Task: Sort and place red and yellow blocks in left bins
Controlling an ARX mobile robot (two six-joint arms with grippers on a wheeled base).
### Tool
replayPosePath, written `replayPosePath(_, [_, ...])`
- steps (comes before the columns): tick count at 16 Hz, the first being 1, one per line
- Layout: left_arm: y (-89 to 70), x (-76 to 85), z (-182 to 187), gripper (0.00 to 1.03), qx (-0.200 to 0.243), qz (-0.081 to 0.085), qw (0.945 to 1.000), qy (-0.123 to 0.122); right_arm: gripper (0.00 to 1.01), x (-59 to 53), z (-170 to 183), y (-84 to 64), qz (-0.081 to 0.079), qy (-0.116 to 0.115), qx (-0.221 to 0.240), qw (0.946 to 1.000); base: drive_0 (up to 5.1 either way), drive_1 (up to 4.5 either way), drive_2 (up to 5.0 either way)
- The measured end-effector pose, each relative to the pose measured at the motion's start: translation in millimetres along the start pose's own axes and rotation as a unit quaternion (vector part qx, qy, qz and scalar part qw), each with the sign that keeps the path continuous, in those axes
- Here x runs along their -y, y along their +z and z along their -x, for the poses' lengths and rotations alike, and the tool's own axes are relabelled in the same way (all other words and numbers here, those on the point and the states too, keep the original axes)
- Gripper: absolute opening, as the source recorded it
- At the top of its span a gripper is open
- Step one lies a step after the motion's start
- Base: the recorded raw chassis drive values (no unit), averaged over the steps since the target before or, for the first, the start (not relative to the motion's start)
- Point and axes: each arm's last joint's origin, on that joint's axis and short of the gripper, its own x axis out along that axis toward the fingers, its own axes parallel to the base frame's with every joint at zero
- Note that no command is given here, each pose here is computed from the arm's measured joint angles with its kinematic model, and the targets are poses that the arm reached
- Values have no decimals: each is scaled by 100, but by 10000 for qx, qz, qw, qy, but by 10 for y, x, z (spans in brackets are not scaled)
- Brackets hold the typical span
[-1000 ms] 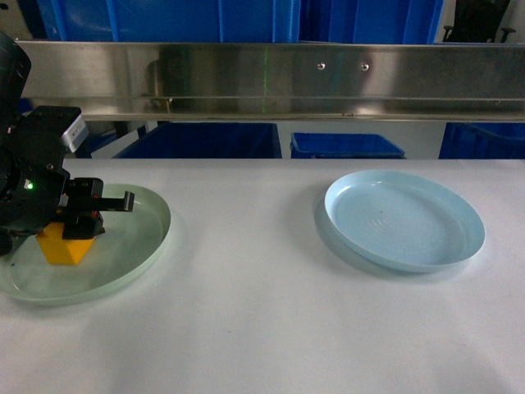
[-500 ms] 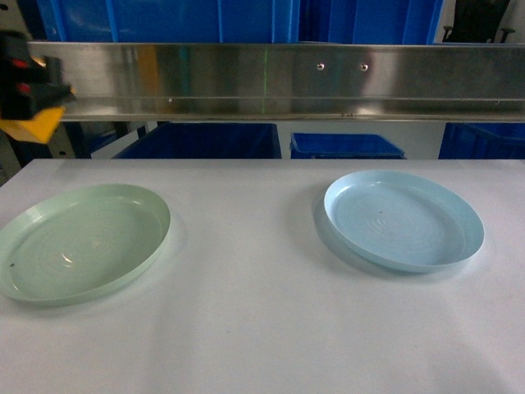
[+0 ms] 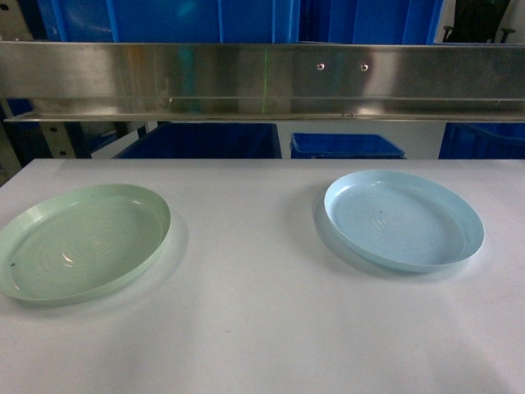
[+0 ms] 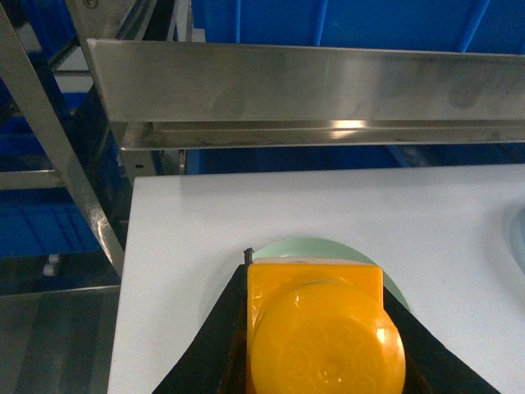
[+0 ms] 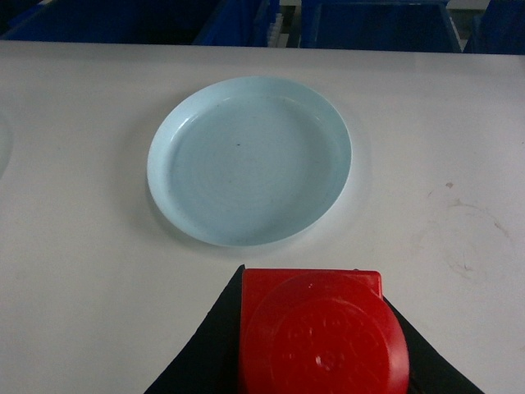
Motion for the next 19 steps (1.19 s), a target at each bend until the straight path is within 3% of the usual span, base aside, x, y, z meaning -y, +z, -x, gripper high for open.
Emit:
replayPosePath(1, [2,42,-2,27,-71,92,9999,65,27,0,0,0,0,0,0,10000,0,0,0])
replayPosePath(3, [-18,162,1,27,-236,111,9996,96,27,0,0,0,0,0,0,10000,0,0,0])
replayPosePath(5, [-8,308,-5,27,-324,29,9995,-27,27,0,0,0,0,0,-2,10000,0,0,0])
replayPosePath(7, [-33,332,29,27,-490,33,9988,-49,27,0,0,0,0,0,0,10000,0,0,0])
replayPosePath(13, [15,269,78,27,-287,68,9996,1,27,0,0,1,1,-2,6,10000,0,0,0])
replayPosePath(19, [14,274,76,27,-290,66,9996,-23,27,1,-2,-1,0,-13,-2,10000,-441,45,418])
